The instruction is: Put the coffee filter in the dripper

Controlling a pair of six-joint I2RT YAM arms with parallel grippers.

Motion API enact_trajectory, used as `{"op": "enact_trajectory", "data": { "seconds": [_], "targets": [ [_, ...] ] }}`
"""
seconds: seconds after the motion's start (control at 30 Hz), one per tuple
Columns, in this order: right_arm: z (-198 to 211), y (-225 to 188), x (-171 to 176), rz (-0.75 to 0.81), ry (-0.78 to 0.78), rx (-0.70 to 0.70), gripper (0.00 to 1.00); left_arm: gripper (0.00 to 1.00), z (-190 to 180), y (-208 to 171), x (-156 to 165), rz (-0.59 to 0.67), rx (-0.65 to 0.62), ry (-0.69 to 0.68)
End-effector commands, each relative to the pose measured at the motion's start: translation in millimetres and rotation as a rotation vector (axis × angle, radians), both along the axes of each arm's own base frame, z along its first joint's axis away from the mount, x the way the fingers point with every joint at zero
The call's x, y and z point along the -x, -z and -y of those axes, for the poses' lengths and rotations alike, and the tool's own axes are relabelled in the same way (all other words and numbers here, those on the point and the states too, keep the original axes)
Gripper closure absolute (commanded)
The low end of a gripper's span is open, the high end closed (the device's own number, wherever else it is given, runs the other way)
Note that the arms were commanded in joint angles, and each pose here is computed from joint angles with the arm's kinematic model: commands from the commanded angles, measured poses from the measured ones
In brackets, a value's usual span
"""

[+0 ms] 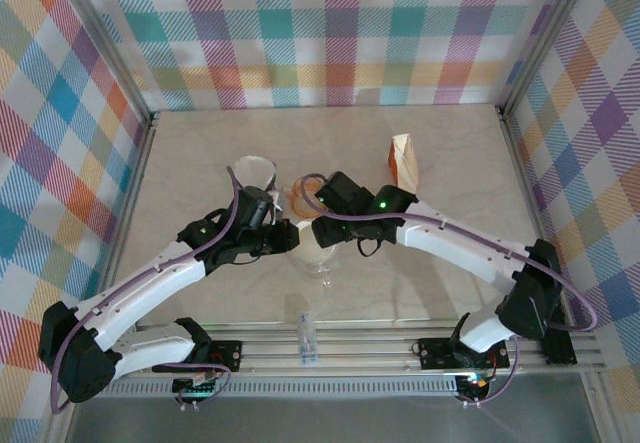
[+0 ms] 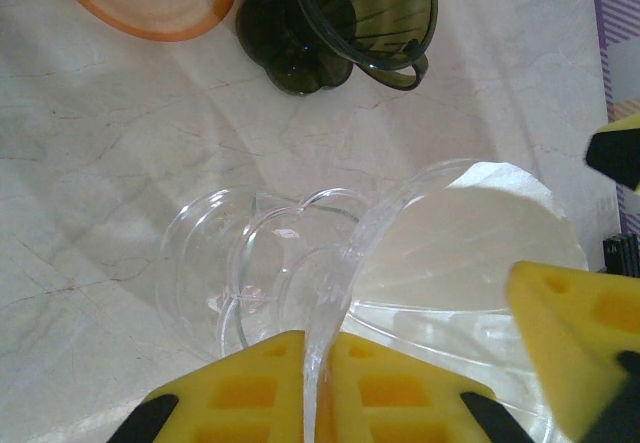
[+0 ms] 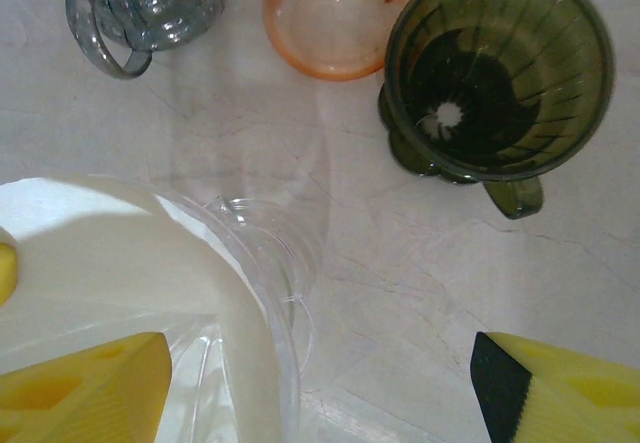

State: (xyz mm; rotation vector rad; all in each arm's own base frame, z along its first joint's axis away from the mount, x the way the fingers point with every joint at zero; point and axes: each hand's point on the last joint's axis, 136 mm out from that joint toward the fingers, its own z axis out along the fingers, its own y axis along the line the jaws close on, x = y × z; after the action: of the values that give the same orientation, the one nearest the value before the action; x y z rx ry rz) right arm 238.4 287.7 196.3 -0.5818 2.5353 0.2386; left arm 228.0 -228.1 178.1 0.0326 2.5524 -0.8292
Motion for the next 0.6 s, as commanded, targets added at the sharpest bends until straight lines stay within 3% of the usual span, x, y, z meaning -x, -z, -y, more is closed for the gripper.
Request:
{"op": "enact_trajectory", "data": {
  "seconds": [0.0,0.17,0.57],
  "targets": [
    [14.0,-14.1,-3.2,0.055,0.054,-0.016,0.20,0.87,-3.9,6.4,0.1,-0.018,-0.016,-0.011],
    [22.3,-22.4,0.4,0.082,0.070,-0.056,0.19,0.87,-4.3,6.6,0.2,-0.017,-0.018,-0.012],
    [27.3,11.3,13.0,-0.014,0.075,-0.008,0.21,0.87,-5.9,7.4,1.5,-0.020,-0.020,-0.015]
  ]
}}
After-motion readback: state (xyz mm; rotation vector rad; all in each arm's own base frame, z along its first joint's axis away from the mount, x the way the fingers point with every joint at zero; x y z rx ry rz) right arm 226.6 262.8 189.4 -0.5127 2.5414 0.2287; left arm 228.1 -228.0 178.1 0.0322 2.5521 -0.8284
